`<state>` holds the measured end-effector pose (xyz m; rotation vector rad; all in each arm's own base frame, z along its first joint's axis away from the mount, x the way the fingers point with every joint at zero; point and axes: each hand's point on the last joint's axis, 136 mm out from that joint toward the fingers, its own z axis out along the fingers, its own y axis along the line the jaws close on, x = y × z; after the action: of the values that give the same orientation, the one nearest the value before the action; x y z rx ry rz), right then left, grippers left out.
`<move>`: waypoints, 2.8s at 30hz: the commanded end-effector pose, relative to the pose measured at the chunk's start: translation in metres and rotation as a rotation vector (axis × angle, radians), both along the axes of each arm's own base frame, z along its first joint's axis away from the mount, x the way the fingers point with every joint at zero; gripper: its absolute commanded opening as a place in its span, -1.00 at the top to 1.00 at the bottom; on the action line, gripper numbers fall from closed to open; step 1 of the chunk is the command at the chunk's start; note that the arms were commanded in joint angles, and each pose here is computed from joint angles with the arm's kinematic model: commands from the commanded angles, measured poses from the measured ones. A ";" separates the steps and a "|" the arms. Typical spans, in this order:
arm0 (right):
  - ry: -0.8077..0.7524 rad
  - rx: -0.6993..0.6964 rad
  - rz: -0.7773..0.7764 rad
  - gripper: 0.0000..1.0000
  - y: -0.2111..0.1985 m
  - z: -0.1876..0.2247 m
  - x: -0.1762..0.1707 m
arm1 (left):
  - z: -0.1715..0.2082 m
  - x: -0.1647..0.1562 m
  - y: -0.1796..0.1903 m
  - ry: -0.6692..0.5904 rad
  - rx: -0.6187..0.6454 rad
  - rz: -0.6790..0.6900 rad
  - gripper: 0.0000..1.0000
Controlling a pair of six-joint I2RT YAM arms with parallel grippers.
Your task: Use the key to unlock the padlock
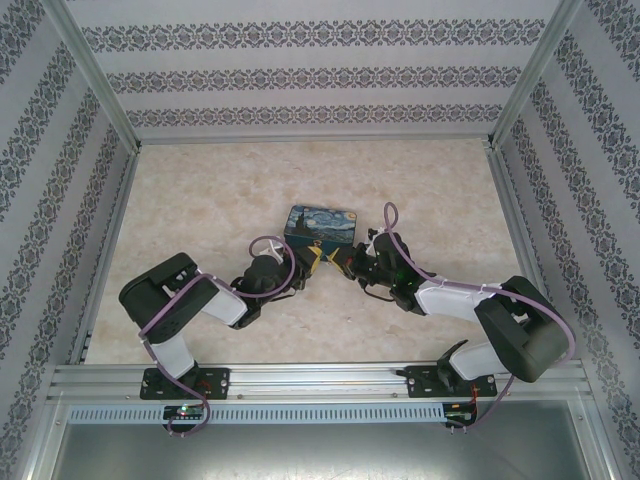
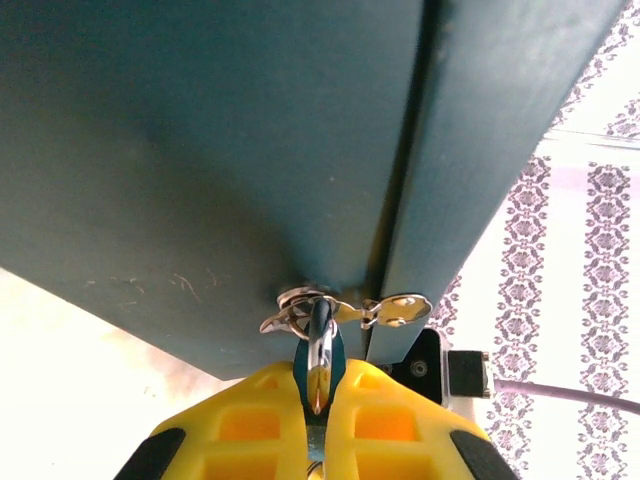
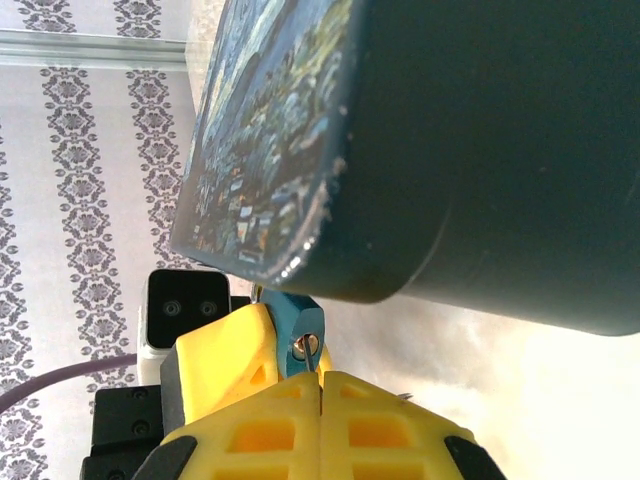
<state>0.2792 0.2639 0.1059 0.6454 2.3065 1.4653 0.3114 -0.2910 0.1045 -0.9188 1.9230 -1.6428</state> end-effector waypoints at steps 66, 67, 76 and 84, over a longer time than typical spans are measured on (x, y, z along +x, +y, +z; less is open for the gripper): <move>-0.041 0.011 0.052 -0.26 -0.049 0.009 0.006 | -0.002 -0.006 -0.035 -0.067 -0.027 -0.002 1.00; -0.036 0.001 0.055 -0.27 -0.052 0.007 0.002 | -0.004 -0.005 -0.034 -0.062 -0.019 -0.002 1.00; -0.115 -0.216 0.169 -0.29 -0.062 0.008 -0.020 | -0.018 -0.005 -0.031 -0.043 0.032 -0.016 1.00; -0.280 -0.710 0.331 -0.23 -0.071 0.002 -0.026 | -0.027 -0.006 -0.029 -0.016 0.069 -0.051 1.00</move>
<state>0.2593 0.2114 0.1247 0.0718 2.4594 1.0136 0.3058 -0.3236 0.0816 -0.8724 1.9646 -1.6183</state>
